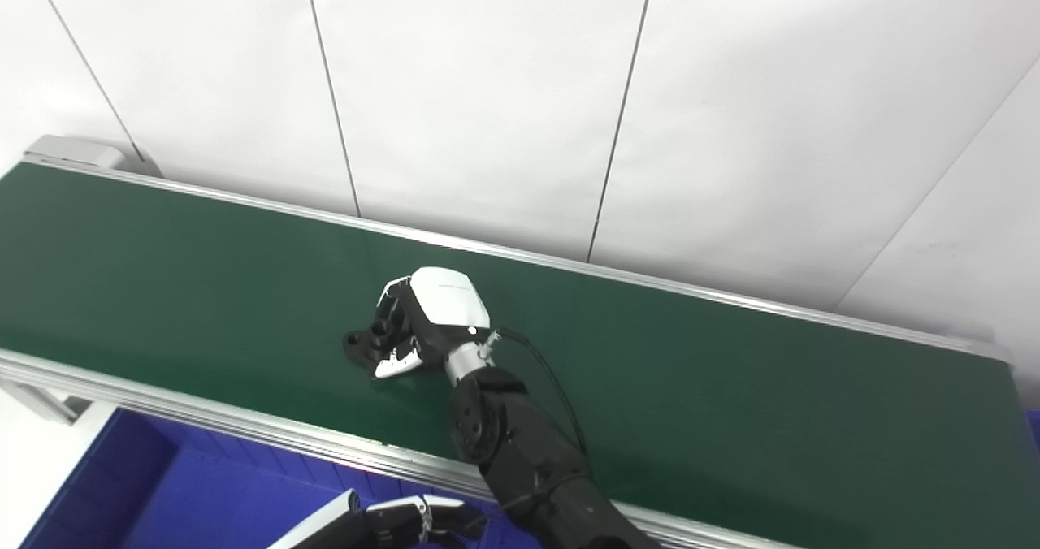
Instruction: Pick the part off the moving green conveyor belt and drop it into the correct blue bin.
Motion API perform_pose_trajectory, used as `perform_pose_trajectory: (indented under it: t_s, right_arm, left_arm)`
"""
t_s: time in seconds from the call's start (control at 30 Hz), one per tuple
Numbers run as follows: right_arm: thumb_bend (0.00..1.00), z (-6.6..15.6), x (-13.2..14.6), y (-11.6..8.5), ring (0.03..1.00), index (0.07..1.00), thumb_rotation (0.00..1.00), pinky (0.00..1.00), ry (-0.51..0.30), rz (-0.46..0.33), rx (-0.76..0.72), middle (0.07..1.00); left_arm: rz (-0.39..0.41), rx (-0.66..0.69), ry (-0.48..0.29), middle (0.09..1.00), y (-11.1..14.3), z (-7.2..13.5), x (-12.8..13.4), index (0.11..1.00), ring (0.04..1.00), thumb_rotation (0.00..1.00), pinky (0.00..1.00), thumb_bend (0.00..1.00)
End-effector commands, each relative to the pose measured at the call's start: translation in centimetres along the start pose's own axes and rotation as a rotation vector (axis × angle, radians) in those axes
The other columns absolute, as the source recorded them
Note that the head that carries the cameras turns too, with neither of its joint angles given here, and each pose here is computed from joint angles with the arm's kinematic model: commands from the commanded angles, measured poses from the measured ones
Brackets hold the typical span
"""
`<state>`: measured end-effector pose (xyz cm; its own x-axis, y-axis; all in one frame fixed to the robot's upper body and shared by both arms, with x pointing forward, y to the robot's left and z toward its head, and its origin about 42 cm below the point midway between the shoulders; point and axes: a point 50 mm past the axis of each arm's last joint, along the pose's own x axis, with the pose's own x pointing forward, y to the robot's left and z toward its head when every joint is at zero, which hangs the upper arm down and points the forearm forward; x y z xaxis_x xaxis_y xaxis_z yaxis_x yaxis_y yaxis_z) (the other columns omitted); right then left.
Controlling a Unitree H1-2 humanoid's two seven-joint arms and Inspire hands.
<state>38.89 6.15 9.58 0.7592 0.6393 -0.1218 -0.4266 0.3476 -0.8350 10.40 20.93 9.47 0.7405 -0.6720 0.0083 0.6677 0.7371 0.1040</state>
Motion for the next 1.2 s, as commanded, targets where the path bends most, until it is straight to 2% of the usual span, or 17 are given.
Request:
perform_pose_trajectory:
  t_s: [0.0, 0.27, 0.6, 0.83, 1.17]
  right_arm:
    - [0.52, 1.3, 0.1, 0.7, 0.414, 0.516, 0.00, 0.42, -0.043, 0.070, 0.029, 0.487]
    - [0.51, 0.2, -0.9, -0.5, 0.408, 0.531, 0.00, 0.43, -0.036, 0.049, 0.083, 0.504]
    - [0.52, -1.6, -3.1, -3.4, 0.420, 0.510, 0.00, 0.46, 0.000, -0.044, 0.120, 0.517]
    - [0.52, -2.4, -5.5, -6.8, 0.416, 0.514, 0.00, 0.42, -0.026, -0.173, 0.133, 0.511]
    - [0.51, -2.4, -10.5, -9.8, 0.405, 0.540, 0.00, 0.41, -0.032, -0.317, 0.178, 0.486]
  left_arm:
    - [-0.002, 0.014, -0.046, 0.839, 0.2, 0.9, 0.0, 0.813, 0.822, 0.34, 0.76, 0.43]
    - [-0.008, -0.007, -0.034, 0.847, 0.4, 0.6, 0.1, 0.819, 0.833, 0.36, 0.78, 0.43]
    - [-0.021, -0.012, -0.051, 0.862, 1.0, -0.1, 0.5, 0.838, 0.851, 0.35, 0.81, 0.42]
    - [-0.023, -0.010, -0.050, 0.866, 1.6, -0.3, 0.5, 0.840, 0.858, 0.36, 0.82, 0.40]
    - [-0.030, -0.005, -0.052, 0.875, 2.2, -0.6, 0.5, 0.848, 0.869, 0.38, 0.83, 0.36]
